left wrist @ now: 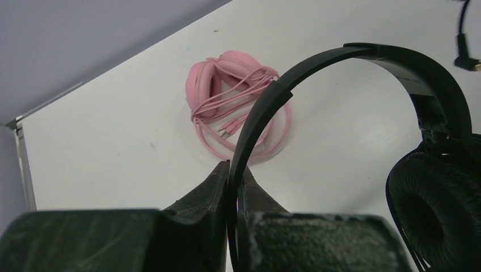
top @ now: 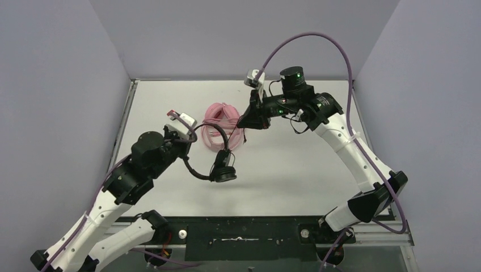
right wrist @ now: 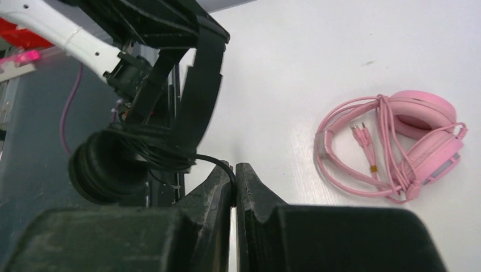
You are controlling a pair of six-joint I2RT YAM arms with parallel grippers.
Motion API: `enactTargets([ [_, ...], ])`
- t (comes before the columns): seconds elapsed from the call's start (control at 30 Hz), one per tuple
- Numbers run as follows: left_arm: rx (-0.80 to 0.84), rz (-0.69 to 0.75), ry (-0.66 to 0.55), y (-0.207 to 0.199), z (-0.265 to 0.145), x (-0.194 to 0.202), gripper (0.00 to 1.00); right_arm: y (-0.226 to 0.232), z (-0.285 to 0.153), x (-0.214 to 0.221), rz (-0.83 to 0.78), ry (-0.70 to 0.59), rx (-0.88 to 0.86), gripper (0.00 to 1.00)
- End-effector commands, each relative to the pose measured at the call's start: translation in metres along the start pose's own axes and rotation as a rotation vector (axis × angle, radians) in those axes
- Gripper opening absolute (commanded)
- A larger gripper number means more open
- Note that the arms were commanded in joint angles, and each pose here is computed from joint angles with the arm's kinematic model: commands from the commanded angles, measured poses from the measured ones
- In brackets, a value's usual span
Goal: Wrap the headphones
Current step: Place the headphones at the center of the board.
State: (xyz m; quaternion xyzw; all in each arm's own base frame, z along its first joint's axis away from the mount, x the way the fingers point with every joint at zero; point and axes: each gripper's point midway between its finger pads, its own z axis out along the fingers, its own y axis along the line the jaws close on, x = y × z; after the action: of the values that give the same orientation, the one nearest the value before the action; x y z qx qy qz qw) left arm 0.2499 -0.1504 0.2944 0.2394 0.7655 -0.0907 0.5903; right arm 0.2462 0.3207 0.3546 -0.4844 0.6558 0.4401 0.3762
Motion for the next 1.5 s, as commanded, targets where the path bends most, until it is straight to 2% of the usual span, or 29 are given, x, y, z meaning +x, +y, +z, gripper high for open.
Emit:
enactTargets([
  [0.0,0.203,-0.012,-0.167,-0.03,-0.028,-0.035,0.0,0.03,-0.017,0.007,-0.1,-0.015,-0.119,0.0],
  [0.1,0.247,-0.102,-0.173,-0.038,-0.035,-0.038,0.0,0.009,-0.015,0.024,-0.076,0.003,-0.011,0.0],
  [0.27,0.309,-0.35,-0.182,-0.054,-0.038,-0.053,0.0,-0.031,-0.019,0.047,-0.016,-0.009,0.258,0.0],
  [0.37,0.253,-0.496,-0.219,-0.045,-0.037,-0.066,0.0,-0.039,-0.017,0.057,0.031,-0.048,0.319,0.0],
  [0.47,0.116,-0.627,-0.225,-0.022,-0.031,-0.068,0.0,-0.038,-0.006,0.072,0.126,-0.062,0.318,0.0],
  [0.6,-0.074,-0.783,-0.22,0.013,-0.016,-0.063,0.0,-0.027,0.019,0.08,0.284,-0.155,0.251,0.0],
  [0.67,-0.127,-0.862,-0.228,0.028,-0.007,-0.061,0.0,-0.017,0.033,0.073,0.4,-0.237,0.201,0.01],
  [0.8,-0.164,-0.986,-0.287,0.049,0.013,-0.057,0.0,0.004,0.052,0.047,0.524,-0.364,0.071,0.03],
  [1.07,-0.255,-1.017,-0.31,0.077,0.037,-0.049,0.0,0.026,0.07,0.014,0.676,-0.559,-0.14,0.04],
  [1.2,-0.306,-0.978,-0.302,0.085,0.039,-0.043,0.0,0.04,0.065,-0.003,0.665,-0.664,-0.235,0.04],
  [1.47,-0.387,-0.878,-0.29,0.099,0.036,-0.033,0.0,0.049,0.066,-0.013,0.679,-0.669,-0.29,0.06],
])
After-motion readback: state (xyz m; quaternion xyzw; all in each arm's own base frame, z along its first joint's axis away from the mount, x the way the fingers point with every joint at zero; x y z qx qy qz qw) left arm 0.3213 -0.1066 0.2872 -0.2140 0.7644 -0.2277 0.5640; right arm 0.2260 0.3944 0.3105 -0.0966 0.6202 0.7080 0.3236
